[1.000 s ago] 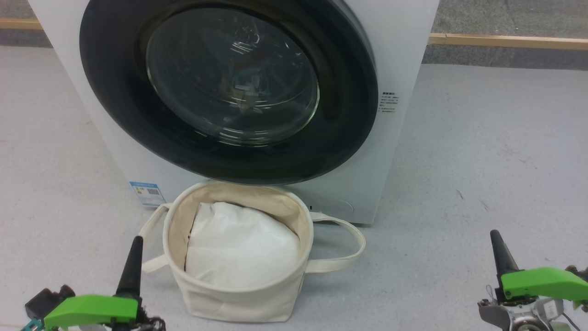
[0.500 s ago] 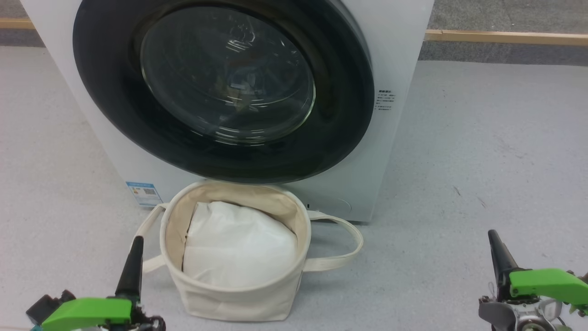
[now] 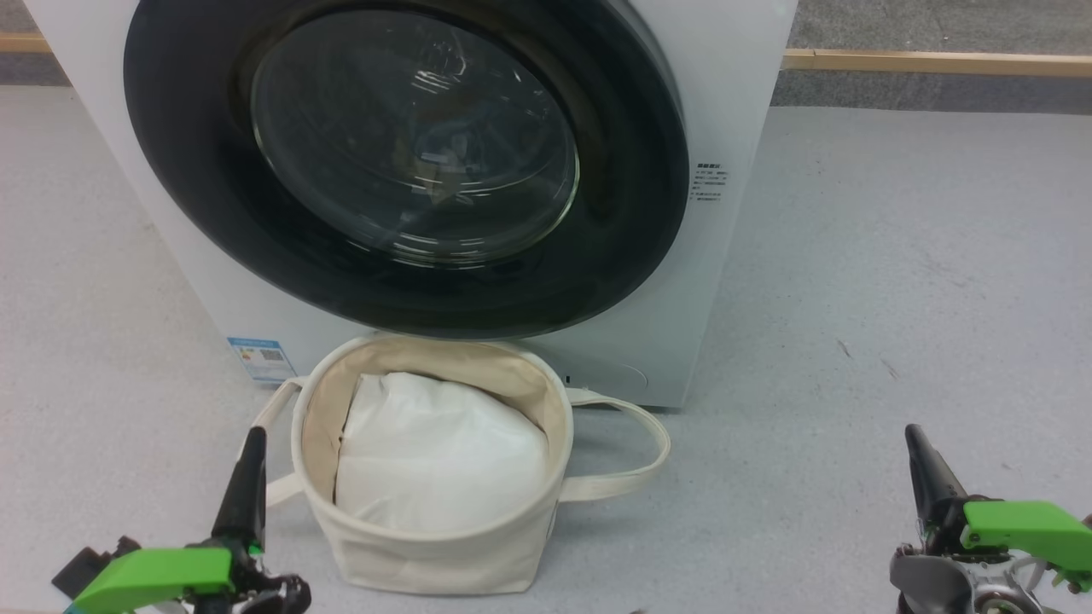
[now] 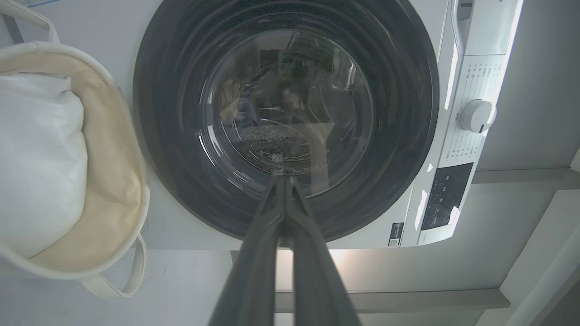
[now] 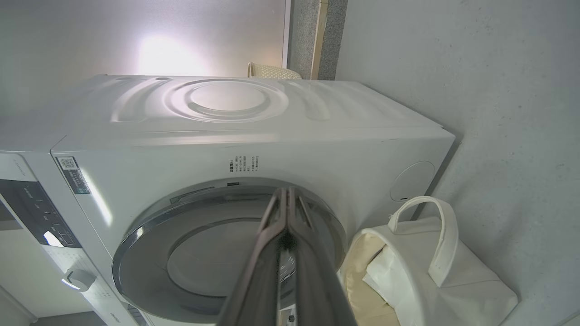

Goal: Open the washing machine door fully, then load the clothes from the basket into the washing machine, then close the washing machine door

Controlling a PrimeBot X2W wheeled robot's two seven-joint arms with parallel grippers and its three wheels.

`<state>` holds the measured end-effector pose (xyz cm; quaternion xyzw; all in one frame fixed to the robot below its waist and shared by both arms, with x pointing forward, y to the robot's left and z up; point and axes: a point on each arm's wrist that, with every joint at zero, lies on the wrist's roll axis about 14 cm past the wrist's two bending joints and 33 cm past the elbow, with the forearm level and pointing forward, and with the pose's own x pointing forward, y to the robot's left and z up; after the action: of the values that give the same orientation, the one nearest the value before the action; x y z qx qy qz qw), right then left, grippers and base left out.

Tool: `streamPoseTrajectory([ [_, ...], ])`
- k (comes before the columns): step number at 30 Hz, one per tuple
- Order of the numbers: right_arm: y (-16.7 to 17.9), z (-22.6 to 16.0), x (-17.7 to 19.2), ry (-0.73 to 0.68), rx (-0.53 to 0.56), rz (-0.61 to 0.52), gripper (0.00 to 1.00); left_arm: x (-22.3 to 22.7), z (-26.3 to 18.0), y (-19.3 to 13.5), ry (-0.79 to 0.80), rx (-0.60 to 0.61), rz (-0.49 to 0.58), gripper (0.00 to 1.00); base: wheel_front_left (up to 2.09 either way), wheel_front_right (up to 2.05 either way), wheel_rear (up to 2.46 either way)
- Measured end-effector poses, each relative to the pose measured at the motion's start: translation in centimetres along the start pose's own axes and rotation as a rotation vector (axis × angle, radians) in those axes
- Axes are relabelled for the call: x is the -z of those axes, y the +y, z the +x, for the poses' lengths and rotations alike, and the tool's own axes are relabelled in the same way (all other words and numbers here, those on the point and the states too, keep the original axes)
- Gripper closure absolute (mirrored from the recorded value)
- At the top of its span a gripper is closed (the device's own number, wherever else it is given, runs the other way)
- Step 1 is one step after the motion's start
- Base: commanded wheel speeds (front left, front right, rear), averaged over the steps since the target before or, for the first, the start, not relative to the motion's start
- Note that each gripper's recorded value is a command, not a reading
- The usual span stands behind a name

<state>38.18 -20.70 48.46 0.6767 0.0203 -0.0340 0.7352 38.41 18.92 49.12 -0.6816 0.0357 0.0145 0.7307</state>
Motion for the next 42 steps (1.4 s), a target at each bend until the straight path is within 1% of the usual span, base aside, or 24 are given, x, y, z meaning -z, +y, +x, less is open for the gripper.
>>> streamPoseTrajectory([
  [9,0.17,-0.07,-0.15,-0.009,-0.011,0.087,1.00,0.01,0.13,-0.44,-0.003,0.016,-0.071,1.00,0.00,0.00,0.00],
  [17,0.24,-0.07,-0.16,-0.010,-0.013,0.088,1.00,0.02,-0.25,0.15,-0.004,0.001,-0.072,1.00,0.00,0.00,0.00],
  [42,0.23,-0.07,-0.18,-0.011,-0.013,0.088,1.00,0.01,-0.24,0.14,-0.004,0.001,-0.072,1.00,0.00,0.00,0.00],
])
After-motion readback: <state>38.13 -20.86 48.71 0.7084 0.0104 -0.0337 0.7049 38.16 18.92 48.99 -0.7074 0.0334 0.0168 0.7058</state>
